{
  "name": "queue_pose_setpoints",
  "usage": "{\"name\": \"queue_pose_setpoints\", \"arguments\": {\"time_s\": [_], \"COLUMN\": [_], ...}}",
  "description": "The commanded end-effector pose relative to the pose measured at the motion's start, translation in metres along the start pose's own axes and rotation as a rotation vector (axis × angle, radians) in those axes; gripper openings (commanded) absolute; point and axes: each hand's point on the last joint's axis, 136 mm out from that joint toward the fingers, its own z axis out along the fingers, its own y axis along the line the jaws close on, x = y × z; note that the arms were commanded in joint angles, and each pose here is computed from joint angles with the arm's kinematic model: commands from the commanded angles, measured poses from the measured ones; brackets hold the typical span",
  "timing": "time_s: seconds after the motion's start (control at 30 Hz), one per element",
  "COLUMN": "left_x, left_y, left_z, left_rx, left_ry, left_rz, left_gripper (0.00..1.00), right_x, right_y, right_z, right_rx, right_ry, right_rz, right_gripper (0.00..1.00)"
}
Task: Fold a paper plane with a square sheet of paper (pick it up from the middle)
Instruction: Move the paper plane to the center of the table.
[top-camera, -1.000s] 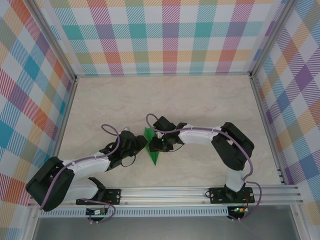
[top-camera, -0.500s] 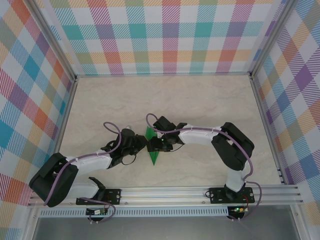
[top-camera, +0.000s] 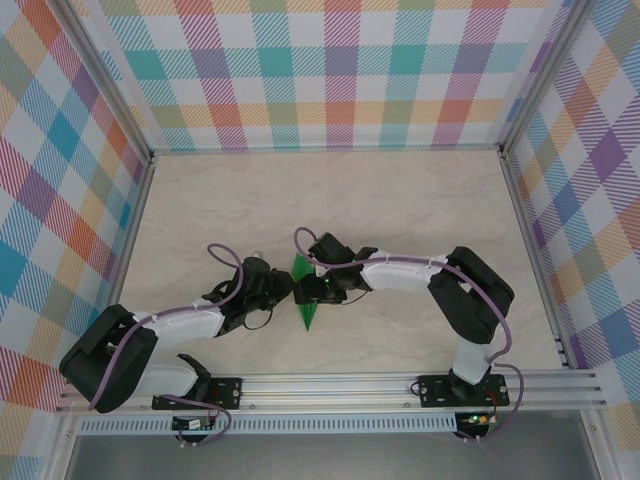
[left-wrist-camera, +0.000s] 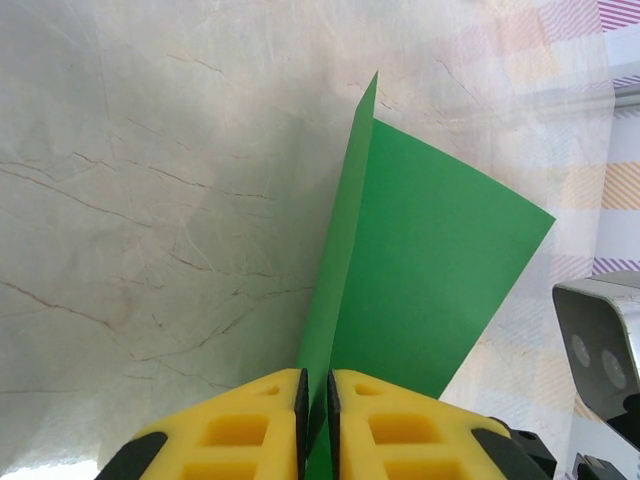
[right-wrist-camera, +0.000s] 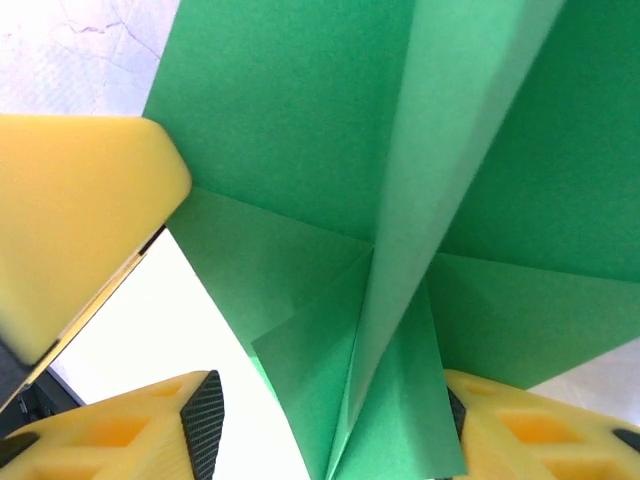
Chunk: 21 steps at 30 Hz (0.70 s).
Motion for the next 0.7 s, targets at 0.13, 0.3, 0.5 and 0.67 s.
{"name": "queue_pose_setpoints", "arguments": {"time_s": [0.13,0.3,0.5,0.67], "left_x": [-0.004,-0.003,-0.003,-0.004], "left_y": [-0.007,-0.006,-0.005,-0.005], "left_z": [0.000,0.000,0.000,-0.001], "left_rx": [0.009,0.006,0.005,0.005], "left_ry": [-0.005,-0.003,-0.003,-0.005], "left_rz": [0.019,0.018,0.018,0.016], "left_gripper": [0.15,0.15,0.15,0.15], "right_x": [-0.006,-0.005,-0.007,-0.007], "right_y": [0.000,-0.002,-0.004,-0.006], "right_z": [-0.002,0.000,0.004,0.007], "right_rx": [0.041,0.053,0.070,0.082], "right_ry": [-0.014,-0.004,0.004,0.011], "right_rz": [-0.001,0.007,0.018,0.027], "right_gripper": [0.39,0.35,0.26,0.25]}}
